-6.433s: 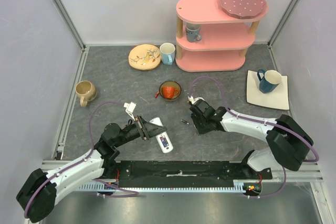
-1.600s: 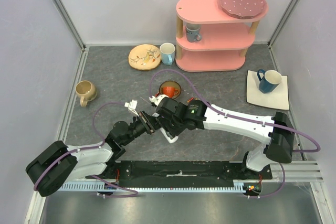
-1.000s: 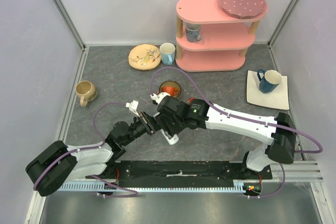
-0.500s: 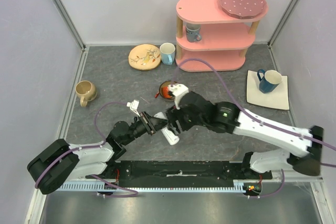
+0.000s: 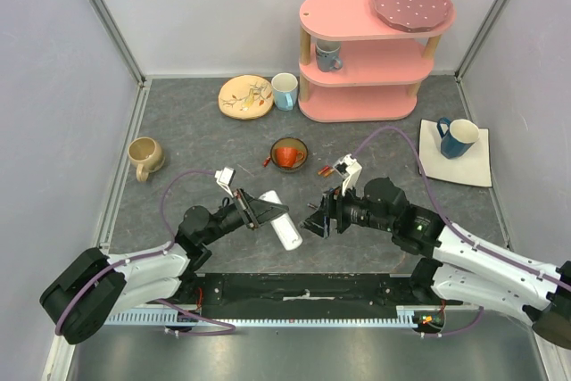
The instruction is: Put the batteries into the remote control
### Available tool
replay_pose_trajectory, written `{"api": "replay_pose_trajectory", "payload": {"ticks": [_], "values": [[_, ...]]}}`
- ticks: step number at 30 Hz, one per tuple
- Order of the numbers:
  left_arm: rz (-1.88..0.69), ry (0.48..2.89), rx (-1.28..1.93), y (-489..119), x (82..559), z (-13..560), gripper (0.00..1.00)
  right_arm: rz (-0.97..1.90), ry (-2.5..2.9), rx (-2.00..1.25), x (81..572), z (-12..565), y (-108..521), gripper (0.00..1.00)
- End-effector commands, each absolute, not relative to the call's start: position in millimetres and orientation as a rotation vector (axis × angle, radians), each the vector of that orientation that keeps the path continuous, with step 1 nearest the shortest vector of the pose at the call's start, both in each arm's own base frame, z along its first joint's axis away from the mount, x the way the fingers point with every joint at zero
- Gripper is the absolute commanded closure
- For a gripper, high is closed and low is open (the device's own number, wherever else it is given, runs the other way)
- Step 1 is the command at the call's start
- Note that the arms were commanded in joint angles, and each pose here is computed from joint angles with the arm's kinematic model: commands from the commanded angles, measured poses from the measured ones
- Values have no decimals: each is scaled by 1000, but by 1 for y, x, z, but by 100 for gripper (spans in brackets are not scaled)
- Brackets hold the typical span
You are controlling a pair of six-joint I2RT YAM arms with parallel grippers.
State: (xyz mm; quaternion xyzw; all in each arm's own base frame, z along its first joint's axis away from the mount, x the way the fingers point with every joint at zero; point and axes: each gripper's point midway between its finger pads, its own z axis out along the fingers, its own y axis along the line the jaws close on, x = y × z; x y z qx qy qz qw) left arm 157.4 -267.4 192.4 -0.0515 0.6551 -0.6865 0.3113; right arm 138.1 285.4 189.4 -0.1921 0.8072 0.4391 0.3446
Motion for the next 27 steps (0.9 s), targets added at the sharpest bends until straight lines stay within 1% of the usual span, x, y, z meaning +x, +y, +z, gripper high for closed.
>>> {"api": "replay_pose_trajectory", "payload": {"ticks": [1,8,15,24,27], "values": [[-1923,1657,-76,-270,147,221,98,1401,1868,-501,129,236,303,16],[-1929,1658,-72,-272,148,225,98,1496,1864,-550,118,227,311,16],[-1935,1650,-66,-273,148,229,98,1515,1929,-594,113,205,317,17],[-1928,1656,-67,-273,148,227,98,1583,1943,-656,104,198,325,17],[-1928,1656,-67,-273,148,227,98,1589,1972,-666,102,191,325,19]]}}
